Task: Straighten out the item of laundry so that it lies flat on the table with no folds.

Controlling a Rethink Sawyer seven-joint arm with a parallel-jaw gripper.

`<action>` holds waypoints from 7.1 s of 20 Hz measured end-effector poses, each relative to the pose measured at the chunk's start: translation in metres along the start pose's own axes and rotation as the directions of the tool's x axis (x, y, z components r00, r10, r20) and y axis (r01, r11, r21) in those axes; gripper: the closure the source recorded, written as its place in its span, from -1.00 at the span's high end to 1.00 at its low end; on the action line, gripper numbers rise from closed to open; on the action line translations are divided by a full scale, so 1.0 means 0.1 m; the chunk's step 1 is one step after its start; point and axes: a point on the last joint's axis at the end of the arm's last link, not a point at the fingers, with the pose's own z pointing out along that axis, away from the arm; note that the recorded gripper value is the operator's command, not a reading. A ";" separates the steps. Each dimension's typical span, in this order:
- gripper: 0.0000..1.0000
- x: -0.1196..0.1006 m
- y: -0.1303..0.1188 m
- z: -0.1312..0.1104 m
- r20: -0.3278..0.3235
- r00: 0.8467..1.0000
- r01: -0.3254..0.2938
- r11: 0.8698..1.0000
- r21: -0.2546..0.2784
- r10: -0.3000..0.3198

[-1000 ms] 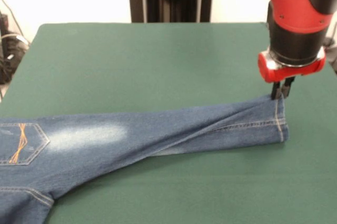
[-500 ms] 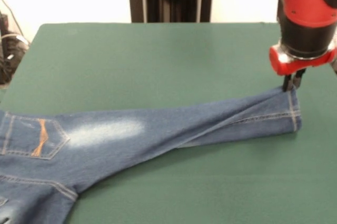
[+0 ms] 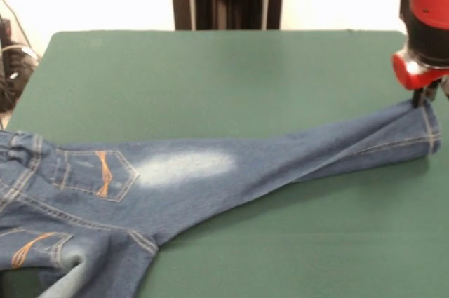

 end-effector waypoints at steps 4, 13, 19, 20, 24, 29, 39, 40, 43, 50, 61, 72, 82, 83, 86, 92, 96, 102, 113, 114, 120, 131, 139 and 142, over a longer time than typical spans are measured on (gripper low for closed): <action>-1.00 0.00 0.11 -0.02 0.002 1.000 0.011 1.000 -0.017 -0.011; -1.00 0.08 0.34 -0.11 -0.007 0.999 0.050 0.998 -0.042 -0.050; -1.00 0.19 0.39 -0.33 -0.018 0.998 0.057 0.997 -0.056 -0.058; -1.00 0.20 0.39 -0.38 -0.018 0.998 0.056 0.997 -0.060 -0.057; -1.00 0.20 0.35 -0.55 -0.023 0.998 0.050 0.996 -0.075 -0.052; -1.00 0.22 0.34 -0.56 -0.031 0.998 0.057 0.996 -0.071 -0.059; -1.00 0.28 0.32 -0.49 -0.051 0.995 0.085 0.996 -0.042 -0.087; -1.00 0.28 0.32 -0.49 -0.051 0.995 0.085 0.996 -0.041 -0.087; 1.00 0.28 0.32 -0.49 -0.052 0.995 0.087 0.995 -0.040 -0.089; 1.00 0.28 0.35 -0.48 -0.053 0.994 0.093 0.995 -0.043 -0.095; 1.00 0.24 0.24 -0.49 -0.051 0.994 0.096 0.993 -0.074 -0.100; 1.00 0.44 -1.62 -1.24 0.014 1.000 -0.026 0.997 0.073 0.025; 1.00 0.57 -3.30 -2.30 0.128 0.984 -0.152 0.965 0.211 0.127; 1.00 0.58 -3.43 -2.40 0.140 0.981 -0.162 0.961 0.223 0.133; 1.00 0.61 -3.95 -2.83 0.208 0.966 -0.210 0.938 0.275 0.155; 1.00 0.75 -4.86 -3.53 0.347 0.917 -0.317 0.891 0.325 0.199; 1.00 0.86 -5.15 -3.70 0.387 0.896 -0.352 0.880 0.318 0.219; 1.00 0.94 -5.32 -3.70 0.403 0.884 -0.369 0.881 0.296 0.236; 1.00 0.82 -5.38 -3.57 0.443 0.874 -0.363 0.874 0.324 0.199; 1.00 0.80 -5.40 -3.54 0.448 0.873 -0.362 0.872 0.330 0.193; 1.00 0.70 -5.39 -3.28 0.505 0.853 -0.360 0.851 0.381 0.135; 1.00 0.64 -5.50 -2.92 0.594 0.801 -0.394 0.816 0.424 0.078; 1.00 0.44 -5.96 -2.53 0.577 0.805 -0.419 0.823 0.384 0.141; 1.00 0.34 -6.24 -2.25 0.549 0.818 -0.422 0.828 0.370 0.172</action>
